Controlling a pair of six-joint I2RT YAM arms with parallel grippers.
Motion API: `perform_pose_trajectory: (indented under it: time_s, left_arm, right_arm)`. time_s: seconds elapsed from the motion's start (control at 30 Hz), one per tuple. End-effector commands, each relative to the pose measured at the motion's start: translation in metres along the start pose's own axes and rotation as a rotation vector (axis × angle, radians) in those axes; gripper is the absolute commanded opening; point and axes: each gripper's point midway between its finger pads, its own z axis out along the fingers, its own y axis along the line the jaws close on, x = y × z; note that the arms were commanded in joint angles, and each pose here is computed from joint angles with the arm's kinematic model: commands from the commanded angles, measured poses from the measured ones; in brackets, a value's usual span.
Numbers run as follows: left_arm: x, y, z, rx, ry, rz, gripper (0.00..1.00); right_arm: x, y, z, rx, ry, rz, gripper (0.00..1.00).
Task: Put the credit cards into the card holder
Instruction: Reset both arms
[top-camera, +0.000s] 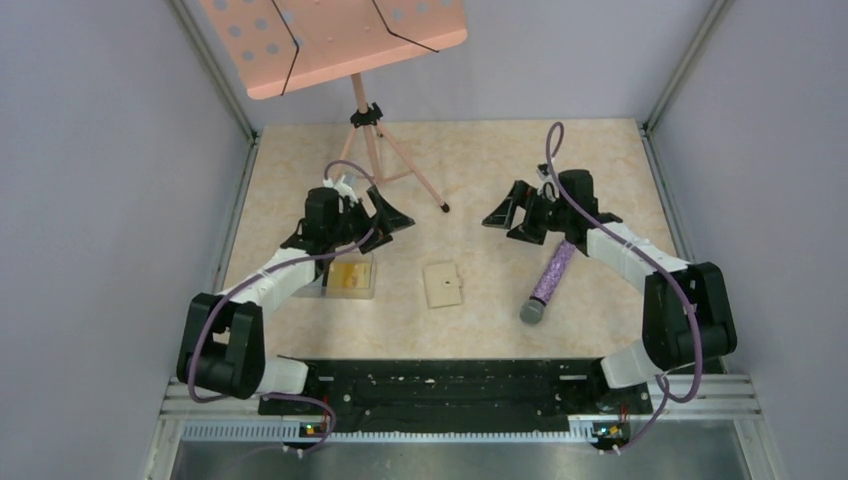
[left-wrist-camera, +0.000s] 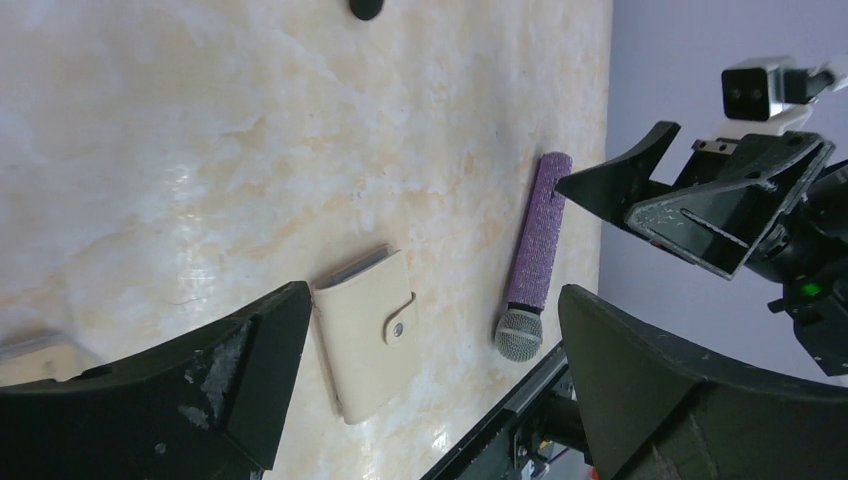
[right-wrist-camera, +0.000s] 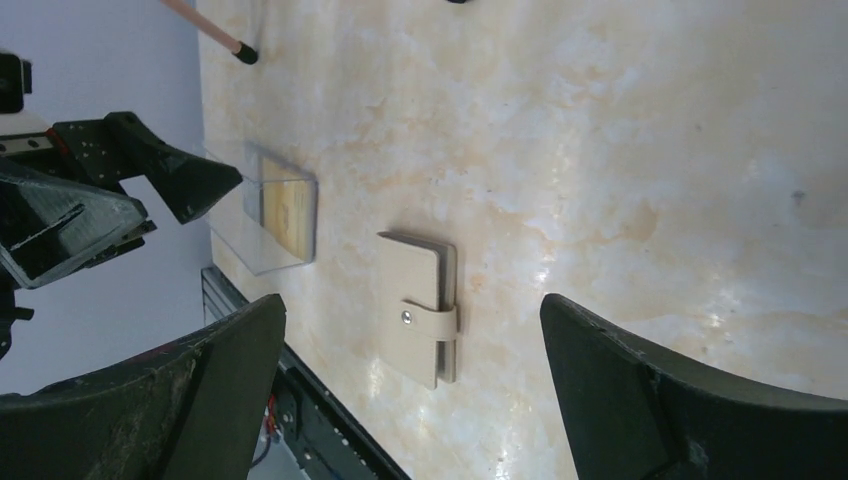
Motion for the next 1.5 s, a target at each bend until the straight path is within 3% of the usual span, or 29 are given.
perform_pose_trajectory:
  time_s: [0.0,0.17,0.33,0.7,0.87,0.93,1.0,1.07,1.23,1.33,1.47]
  left_arm:
    - [-0.03,-0.004,-0.023,0.05,-0.109,0.009,0.99]
    - [-0.058,0.019,-0.051,0.024,-0.249,-0.03,0.99]
    - [-0.077,0.042,-0.073,-0.027,-0.314,-0.034,0.99]
    - [-0.101,0.073,-0.101,-0.284,-0.379,0.349,0.99]
    - [-0.111,0.1,-0.114,-0.373,-0.571,0.554,0.99]
    - [-0.109,0.117,-0.118,-0.423,-0.614,0.623,0.99]
    - [-0.107,0.138,-0.118,-0.489,-0.636,0.659,0.99]
    - [-0.107,0.158,-0.116,-0.549,-0.639,0.639,0.99]
    - [-0.128,0.158,-0.101,-0.535,-0.636,0.766,0.99]
    - [-0.134,0.175,-0.103,-0.598,-0.685,0.716,0.99]
    - [-0.127,0.165,-0.101,-0.51,-0.747,0.812,0.99]
  right_arm:
    - [-0.02,-0.011,-0.017,0.024,-0.08,0.026,0.99]
    - [-0.038,-0.031,-0.036,0.106,-0.146,0.024,0.99]
    - [-0.058,-0.045,-0.056,0.223,-0.226,-0.038,0.99]
    - [-0.083,-0.085,-0.106,0.518,-0.479,-0.301,0.99]
    - [-0.062,-0.12,-0.131,0.609,-0.712,-0.407,0.98]
    - [-0.063,-0.12,-0.146,0.604,-0.875,-0.48,0.99]
    - [-0.053,-0.122,-0.149,0.583,-0.934,-0.574,0.99]
    - [-0.046,-0.133,-0.147,0.605,-0.938,-0.575,0.99]
    - [-0.06,-0.15,-0.134,0.669,-0.883,-0.533,0.99]
    - [-0.068,-0.157,-0.133,0.674,-0.875,-0.514,0.99]
    - [-0.069,-0.16,-0.138,0.652,-0.899,-0.473,0.99]
